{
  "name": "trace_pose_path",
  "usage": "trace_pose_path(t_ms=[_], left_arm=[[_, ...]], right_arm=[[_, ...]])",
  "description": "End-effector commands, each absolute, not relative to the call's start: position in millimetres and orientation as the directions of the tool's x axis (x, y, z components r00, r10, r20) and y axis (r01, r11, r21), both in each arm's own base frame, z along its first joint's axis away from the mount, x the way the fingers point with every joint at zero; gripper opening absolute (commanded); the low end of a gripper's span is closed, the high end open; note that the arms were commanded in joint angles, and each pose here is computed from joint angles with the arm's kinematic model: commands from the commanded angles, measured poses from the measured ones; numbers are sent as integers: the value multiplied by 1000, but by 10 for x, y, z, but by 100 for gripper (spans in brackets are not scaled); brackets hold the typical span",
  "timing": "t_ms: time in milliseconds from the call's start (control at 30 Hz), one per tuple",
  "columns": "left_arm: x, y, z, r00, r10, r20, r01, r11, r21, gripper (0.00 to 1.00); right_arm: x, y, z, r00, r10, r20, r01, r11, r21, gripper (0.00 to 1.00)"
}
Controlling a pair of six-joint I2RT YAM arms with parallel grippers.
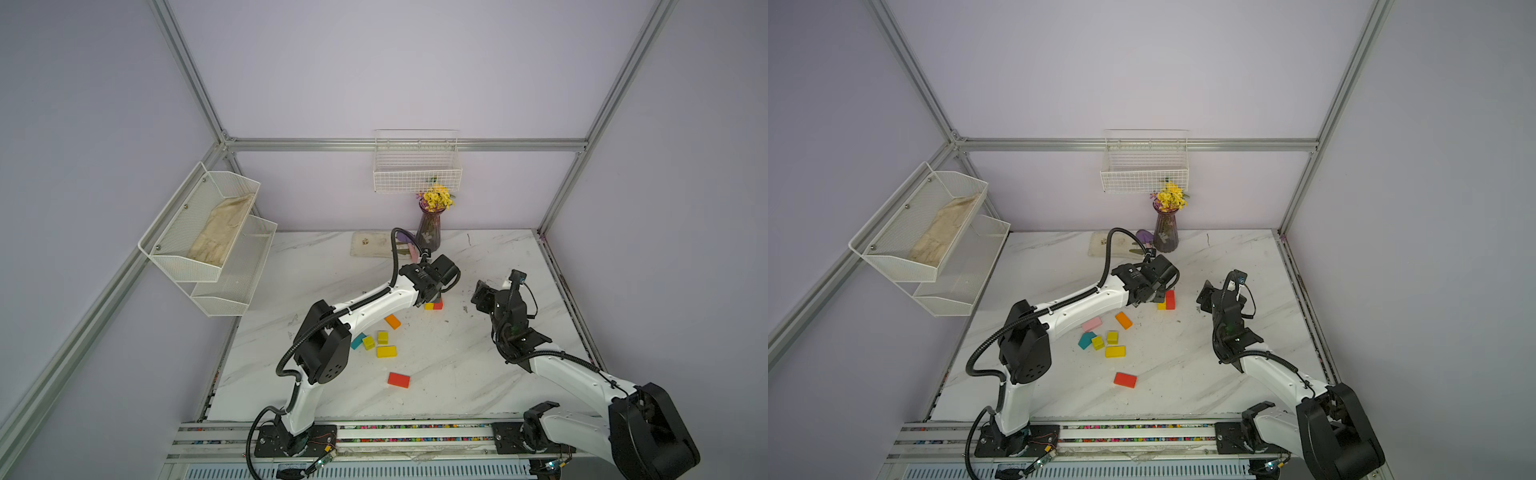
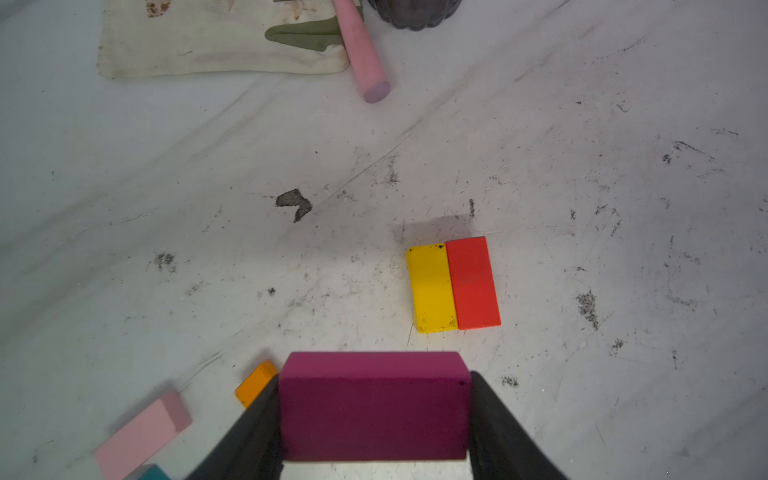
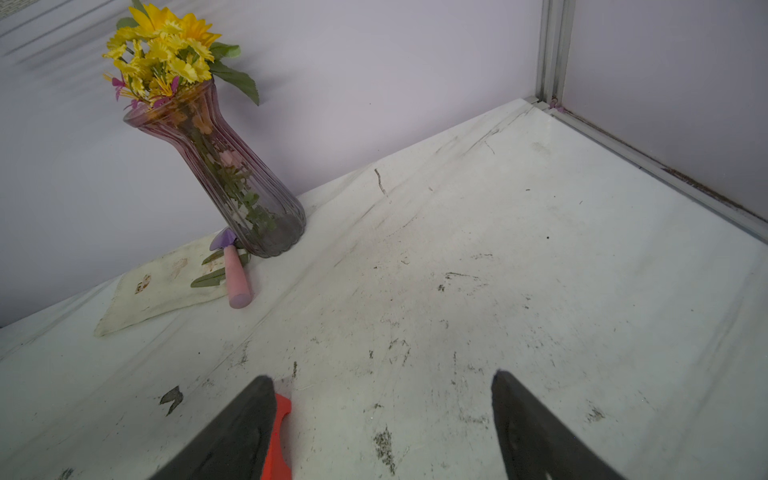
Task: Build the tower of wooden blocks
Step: 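Lift the magenta block with the left gripper toward the red-yellow pair, then lower the magenta block onto the red-yellow pair with the left gripper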
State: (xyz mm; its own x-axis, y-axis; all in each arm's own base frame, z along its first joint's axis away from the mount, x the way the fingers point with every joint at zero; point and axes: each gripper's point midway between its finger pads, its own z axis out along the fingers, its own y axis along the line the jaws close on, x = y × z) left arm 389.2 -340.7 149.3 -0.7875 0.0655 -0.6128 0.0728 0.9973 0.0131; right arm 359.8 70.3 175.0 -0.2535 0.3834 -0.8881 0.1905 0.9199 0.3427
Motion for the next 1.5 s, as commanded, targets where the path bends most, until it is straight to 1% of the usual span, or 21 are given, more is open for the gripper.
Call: trace_pose_path(t_ms=[0, 233, 400, 667, 1467], left_arm=[[4041, -3692, 1905, -746, 8, -666, 89, 992, -87, 0], [4215, -3949, 1689, -757, 21, -653, 106, 990, -91, 0], [4289, -4036, 1583, -764, 16, -645, 107, 989, -102, 0], [4338, -4024, 1380, -794, -12, -607, 80, 989, -124, 0], [4404, -3931, 1105, -827, -84, -556, -1, 989, -149, 0]], right_arm=[[3630, 629, 1754, -230, 418, -879, 214, 903, 373, 86], [3673, 499, 1702, -239, 455, -858, 229, 885, 406, 86], [3674, 466, 1696, -239, 464, -853, 228, 881, 416, 86], [3663, 501, 1723, -235, 458, -857, 196, 886, 420, 85], [3680, 518, 1717, -240, 455, -857, 190, 888, 418, 85]])
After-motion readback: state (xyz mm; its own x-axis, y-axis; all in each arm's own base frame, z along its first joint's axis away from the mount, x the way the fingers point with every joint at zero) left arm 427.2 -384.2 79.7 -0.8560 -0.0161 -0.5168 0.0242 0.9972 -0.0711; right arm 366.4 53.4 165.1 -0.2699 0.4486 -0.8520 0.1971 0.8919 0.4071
